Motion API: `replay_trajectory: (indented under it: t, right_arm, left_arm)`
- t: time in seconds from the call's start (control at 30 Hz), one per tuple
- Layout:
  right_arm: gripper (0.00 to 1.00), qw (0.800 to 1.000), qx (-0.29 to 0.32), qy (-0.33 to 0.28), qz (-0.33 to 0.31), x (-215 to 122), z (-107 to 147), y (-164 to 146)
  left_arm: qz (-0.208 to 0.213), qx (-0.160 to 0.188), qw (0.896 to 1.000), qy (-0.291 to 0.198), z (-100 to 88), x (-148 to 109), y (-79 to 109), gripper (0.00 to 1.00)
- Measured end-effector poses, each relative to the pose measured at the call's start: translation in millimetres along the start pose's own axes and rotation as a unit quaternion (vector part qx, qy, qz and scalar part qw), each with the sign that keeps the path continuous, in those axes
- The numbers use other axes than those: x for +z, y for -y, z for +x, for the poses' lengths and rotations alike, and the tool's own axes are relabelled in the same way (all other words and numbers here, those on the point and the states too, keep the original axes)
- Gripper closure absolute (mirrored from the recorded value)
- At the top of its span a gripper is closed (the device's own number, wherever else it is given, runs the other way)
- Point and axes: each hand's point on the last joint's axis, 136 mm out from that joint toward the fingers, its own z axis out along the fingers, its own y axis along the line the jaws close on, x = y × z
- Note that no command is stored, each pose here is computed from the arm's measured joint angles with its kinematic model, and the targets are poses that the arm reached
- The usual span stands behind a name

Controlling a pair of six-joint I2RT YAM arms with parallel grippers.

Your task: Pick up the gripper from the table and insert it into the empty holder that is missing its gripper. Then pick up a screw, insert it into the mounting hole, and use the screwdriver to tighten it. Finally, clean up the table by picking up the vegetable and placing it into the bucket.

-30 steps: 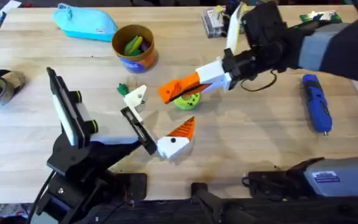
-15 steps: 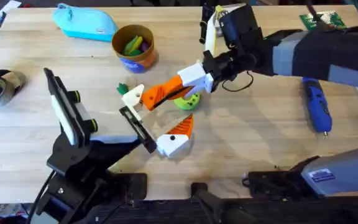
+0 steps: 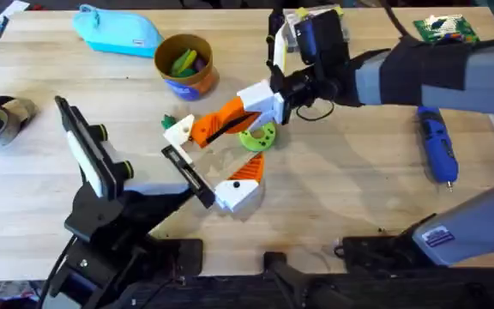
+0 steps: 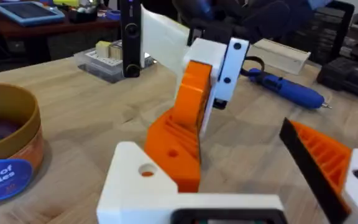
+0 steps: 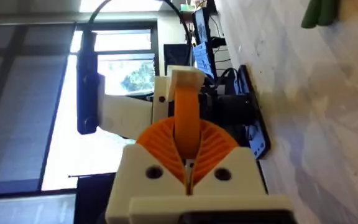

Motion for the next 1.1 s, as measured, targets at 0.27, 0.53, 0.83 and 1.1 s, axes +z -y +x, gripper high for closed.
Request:
replay_trajectory:
  t: [0.27,0.53,0.83,1.1]
  right_arm:
    - [0.993,1.000,0.011,-0.001,-0.003,5.8,-6.7,-2.0]
    - [0.993,1.000,0.023,-0.006,0.005,19.1,-5.0,-1.7]
    - [0.993,1.000,0.010,0.000,0.014,31.3,-8.1,-4.3]
    - [0.916,1.000,0.008,0.013,0.022,33.8,-12.6,-2.7]
  left_arm:
    - [-0.004,-0.004,1.000,0.001,-0.3,0.0,-1.3,0.006]
    - [-0.008,-0.005,1.000,0.001,-0.3,0.0,-2.7,0.006]
    - [-0.020,-0.008,1.000,0.003,-1.0,-0.3,-7.2,0.006]
    - [-0.026,-0.007,1.000,0.003,-1.0,-0.4,-9.3,0.006]
